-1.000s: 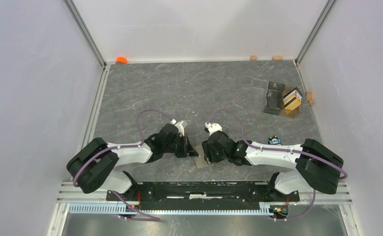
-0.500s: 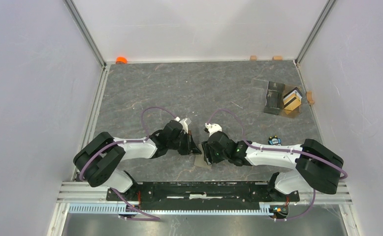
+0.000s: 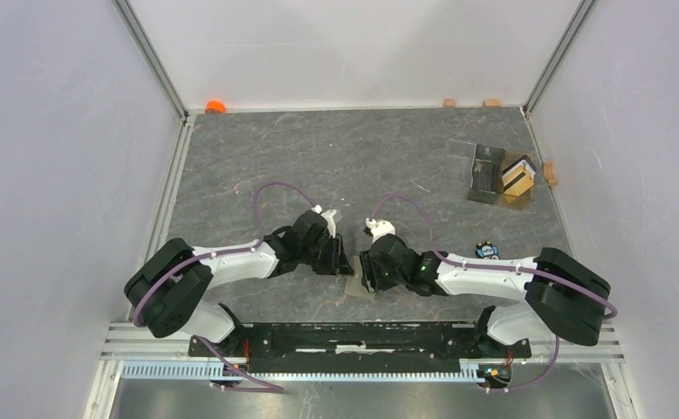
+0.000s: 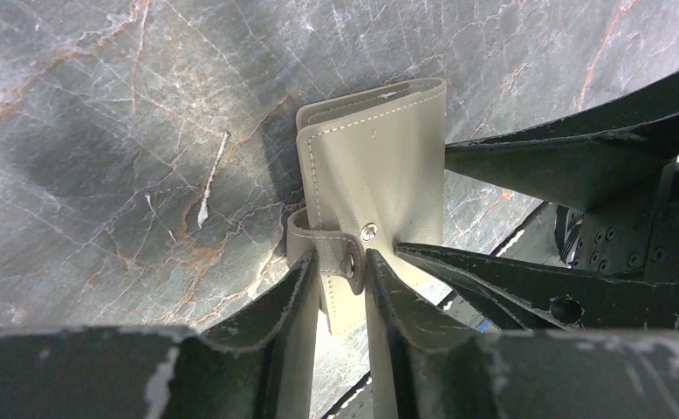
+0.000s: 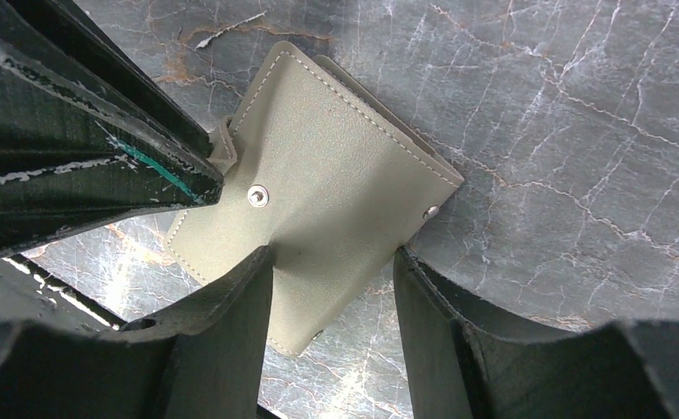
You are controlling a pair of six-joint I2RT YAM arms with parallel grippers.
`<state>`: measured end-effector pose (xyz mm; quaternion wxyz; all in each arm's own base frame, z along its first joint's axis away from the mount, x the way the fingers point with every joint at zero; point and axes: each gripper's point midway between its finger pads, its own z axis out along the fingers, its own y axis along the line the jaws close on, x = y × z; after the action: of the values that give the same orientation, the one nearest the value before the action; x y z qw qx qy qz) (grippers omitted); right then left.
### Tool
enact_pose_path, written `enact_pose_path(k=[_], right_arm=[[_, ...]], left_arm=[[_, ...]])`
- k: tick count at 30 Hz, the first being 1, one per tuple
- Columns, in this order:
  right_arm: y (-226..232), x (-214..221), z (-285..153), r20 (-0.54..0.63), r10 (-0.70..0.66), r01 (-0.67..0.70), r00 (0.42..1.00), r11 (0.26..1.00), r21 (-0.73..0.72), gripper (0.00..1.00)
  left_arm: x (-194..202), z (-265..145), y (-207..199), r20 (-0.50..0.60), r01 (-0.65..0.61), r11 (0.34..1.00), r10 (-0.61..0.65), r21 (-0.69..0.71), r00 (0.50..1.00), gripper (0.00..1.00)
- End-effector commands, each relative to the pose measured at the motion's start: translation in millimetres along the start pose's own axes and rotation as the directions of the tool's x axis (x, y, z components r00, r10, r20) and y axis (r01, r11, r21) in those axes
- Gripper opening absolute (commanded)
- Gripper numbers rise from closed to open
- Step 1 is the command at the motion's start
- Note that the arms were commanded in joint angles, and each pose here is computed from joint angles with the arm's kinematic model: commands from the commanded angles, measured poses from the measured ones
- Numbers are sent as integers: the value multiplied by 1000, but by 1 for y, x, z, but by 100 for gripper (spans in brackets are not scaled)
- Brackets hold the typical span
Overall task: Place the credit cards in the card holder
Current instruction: Close the card holder at the center of the board.
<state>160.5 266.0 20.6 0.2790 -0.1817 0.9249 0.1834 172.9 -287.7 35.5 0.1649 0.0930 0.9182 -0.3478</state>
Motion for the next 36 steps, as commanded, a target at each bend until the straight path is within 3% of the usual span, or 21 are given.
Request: enact_pose_path(k=[1, 5, 9, 17, 26, 36], right_arm=[[-18, 18, 2, -50, -21, 25, 999, 997, 74, 56], [-18, 19, 3, -55, -23, 27, 998, 997, 76, 57], [-18, 20, 3, -57, -22, 26, 998, 997, 76, 57], [-18, 20, 4, -62, -25, 29, 998, 997, 74, 57], [-18, 20, 4, -61, -25, 29, 998, 997, 73, 57], [-18, 22, 4, -68, -27, 32, 997, 997, 74, 56]], left_arm=[[-12, -6, -7, 35, -54, 999, 53, 3, 998, 35], [-15, -10, -10, 56, -52, 999, 52, 9, 997, 38], [-19, -15, -14, 77, -53, 998, 52, 18, 996, 32], [-20, -25, -14, 85, -53, 999, 53, -5, 995, 38], [-19, -26, -8, 78, -56, 998, 59, -43, 995, 28], [-28, -28, -12, 112, -68, 997, 72, -36, 991, 32]])
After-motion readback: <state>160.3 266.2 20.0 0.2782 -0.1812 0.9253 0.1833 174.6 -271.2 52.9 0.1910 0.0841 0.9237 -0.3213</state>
